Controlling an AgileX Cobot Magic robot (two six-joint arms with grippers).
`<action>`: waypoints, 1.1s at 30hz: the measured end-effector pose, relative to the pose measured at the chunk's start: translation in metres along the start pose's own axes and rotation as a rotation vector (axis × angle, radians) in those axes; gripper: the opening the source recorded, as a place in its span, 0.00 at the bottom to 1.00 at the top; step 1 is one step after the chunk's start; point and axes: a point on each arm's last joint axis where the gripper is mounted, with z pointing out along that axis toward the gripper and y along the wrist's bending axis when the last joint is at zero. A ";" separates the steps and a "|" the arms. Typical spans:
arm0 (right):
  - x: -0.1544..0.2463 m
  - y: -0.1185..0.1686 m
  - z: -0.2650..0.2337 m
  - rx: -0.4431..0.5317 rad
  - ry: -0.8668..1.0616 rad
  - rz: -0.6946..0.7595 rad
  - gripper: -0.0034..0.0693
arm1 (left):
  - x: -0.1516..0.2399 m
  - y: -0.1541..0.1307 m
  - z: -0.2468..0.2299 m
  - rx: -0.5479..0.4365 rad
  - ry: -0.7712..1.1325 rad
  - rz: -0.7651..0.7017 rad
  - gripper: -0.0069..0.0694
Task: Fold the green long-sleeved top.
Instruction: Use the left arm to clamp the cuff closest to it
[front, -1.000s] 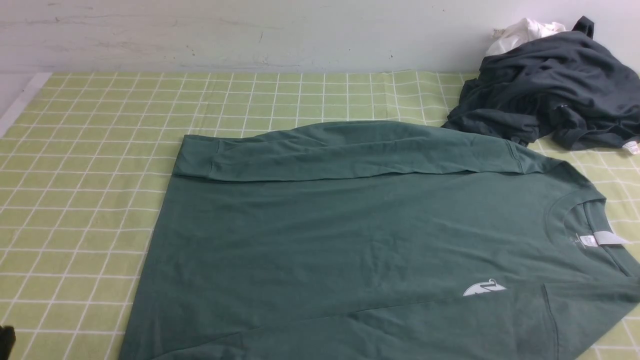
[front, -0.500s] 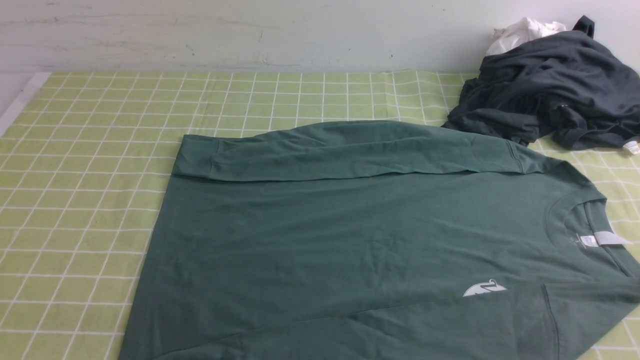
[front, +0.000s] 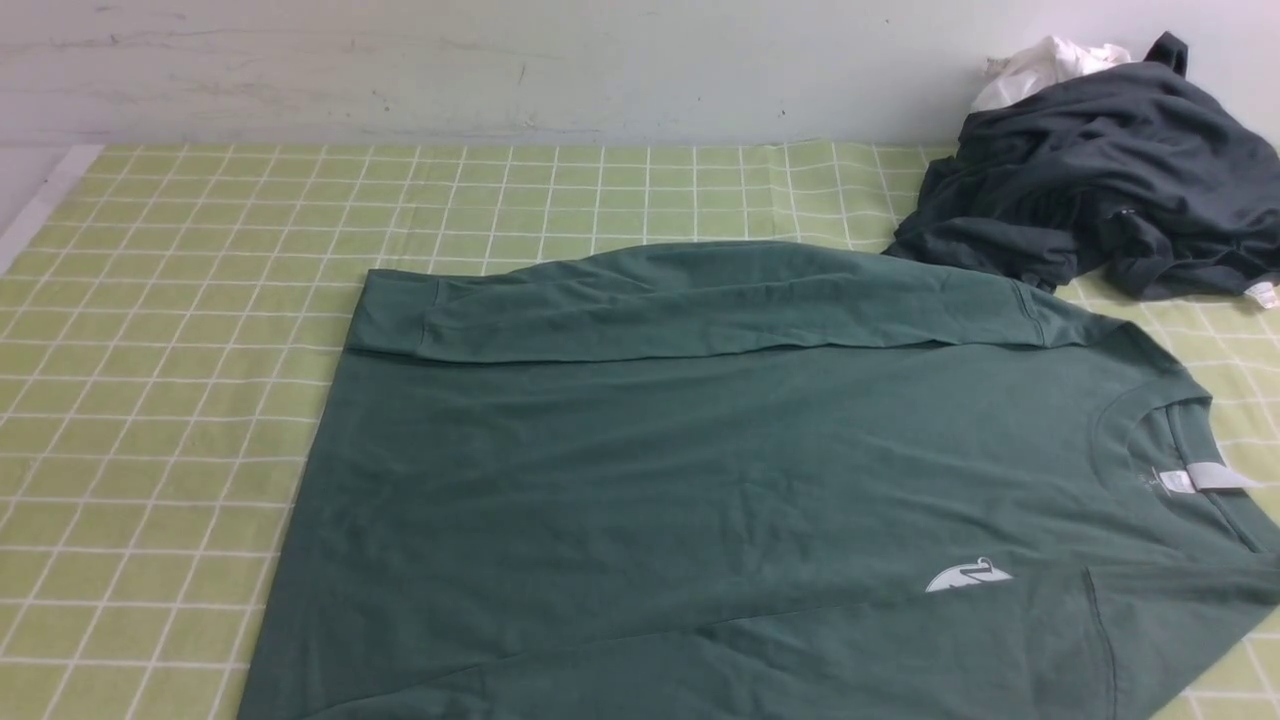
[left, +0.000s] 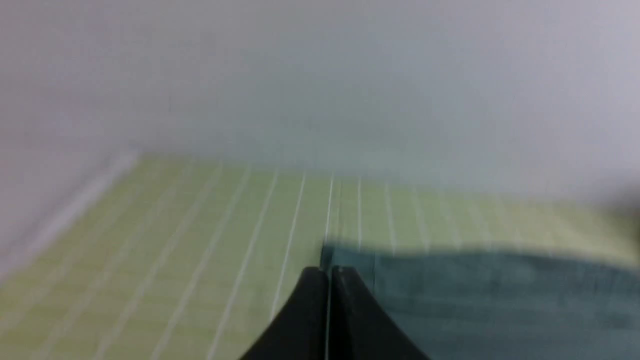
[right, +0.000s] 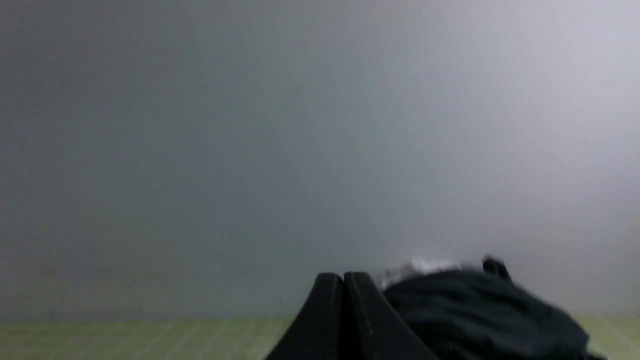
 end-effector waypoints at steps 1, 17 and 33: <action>0.007 -0.003 0.007 0.037 0.114 0.029 0.04 | 0.010 0.001 0.010 -0.018 0.121 -0.007 0.09; 0.080 0.059 0.057 -0.427 1.098 -0.220 0.04 | 0.111 0.008 0.092 -0.041 1.135 -0.008 0.39; 0.082 0.075 0.068 -0.554 1.007 -0.169 0.04 | 0.145 0.015 0.121 -0.094 1.304 -0.066 0.60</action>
